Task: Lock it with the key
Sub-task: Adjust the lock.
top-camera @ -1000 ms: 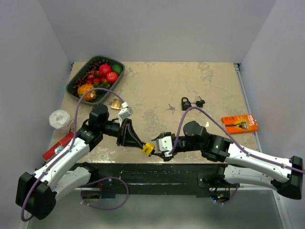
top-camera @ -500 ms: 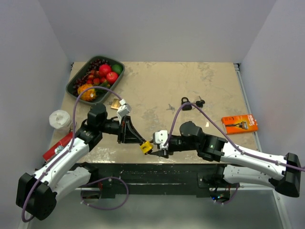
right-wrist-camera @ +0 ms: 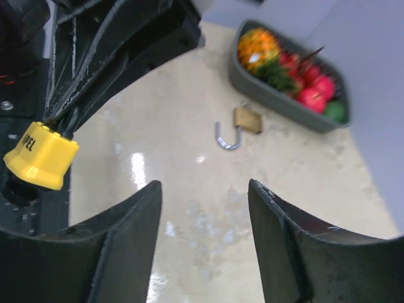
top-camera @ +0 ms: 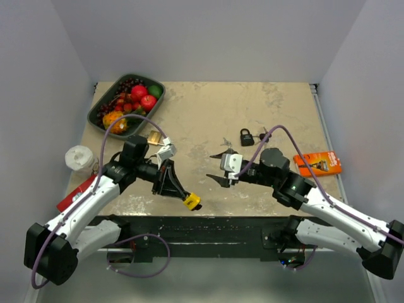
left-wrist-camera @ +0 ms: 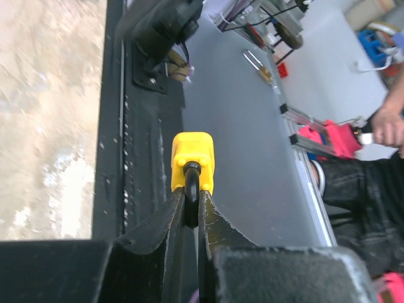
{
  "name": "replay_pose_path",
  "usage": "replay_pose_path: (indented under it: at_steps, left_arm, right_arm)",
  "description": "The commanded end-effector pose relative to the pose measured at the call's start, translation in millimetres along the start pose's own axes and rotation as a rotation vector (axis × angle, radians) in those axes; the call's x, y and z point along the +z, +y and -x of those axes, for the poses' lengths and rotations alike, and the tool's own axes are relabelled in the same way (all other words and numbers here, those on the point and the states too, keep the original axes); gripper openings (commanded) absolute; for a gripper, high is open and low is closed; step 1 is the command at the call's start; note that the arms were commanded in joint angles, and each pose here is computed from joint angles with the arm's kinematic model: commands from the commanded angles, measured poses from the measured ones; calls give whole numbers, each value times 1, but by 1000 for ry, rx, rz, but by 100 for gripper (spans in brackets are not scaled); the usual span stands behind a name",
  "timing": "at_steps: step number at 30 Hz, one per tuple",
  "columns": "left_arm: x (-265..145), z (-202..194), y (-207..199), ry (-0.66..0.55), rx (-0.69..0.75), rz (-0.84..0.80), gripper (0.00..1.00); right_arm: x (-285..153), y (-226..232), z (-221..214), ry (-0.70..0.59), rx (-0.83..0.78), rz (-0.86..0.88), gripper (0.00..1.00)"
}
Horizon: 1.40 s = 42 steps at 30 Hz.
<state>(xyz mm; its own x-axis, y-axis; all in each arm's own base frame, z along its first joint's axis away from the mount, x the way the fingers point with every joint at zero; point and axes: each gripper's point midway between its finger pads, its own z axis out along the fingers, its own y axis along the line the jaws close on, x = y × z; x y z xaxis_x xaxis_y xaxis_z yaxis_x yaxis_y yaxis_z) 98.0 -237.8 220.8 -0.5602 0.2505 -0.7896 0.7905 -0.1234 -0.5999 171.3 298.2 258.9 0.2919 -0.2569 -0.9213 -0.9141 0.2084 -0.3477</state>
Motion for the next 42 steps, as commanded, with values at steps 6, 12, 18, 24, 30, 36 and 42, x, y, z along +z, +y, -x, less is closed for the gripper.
replay_pose_path:
  at_steps: [6,12,18,24,30,36,42]
  left_arm:
    - [-16,15,-16,-14,59,-122,0]
    - [-23,28,-19,-87,-1,-167,0]
    - [-29,34,-17,-98,-41,-138,0]
    - [-36,33,-14,-90,-169,-50,0]
    - [-38,36,-25,-101,-202,-68,0]
    - [-40,43,-40,-115,-181,-125,0]
    - [-40,42,-43,-120,-174,-141,0]
  right_arm:
    - [-27,0,36,-93,-277,45,76]
    - [-14,34,39,-117,-229,177,87]
    - [-1,47,42,-119,-238,187,87]
    - [-3,53,38,-111,-234,215,88]
    - [2,60,44,-144,-241,225,89]
    - [13,67,49,-170,-326,214,88]
    - [18,67,42,-155,-399,199,84]
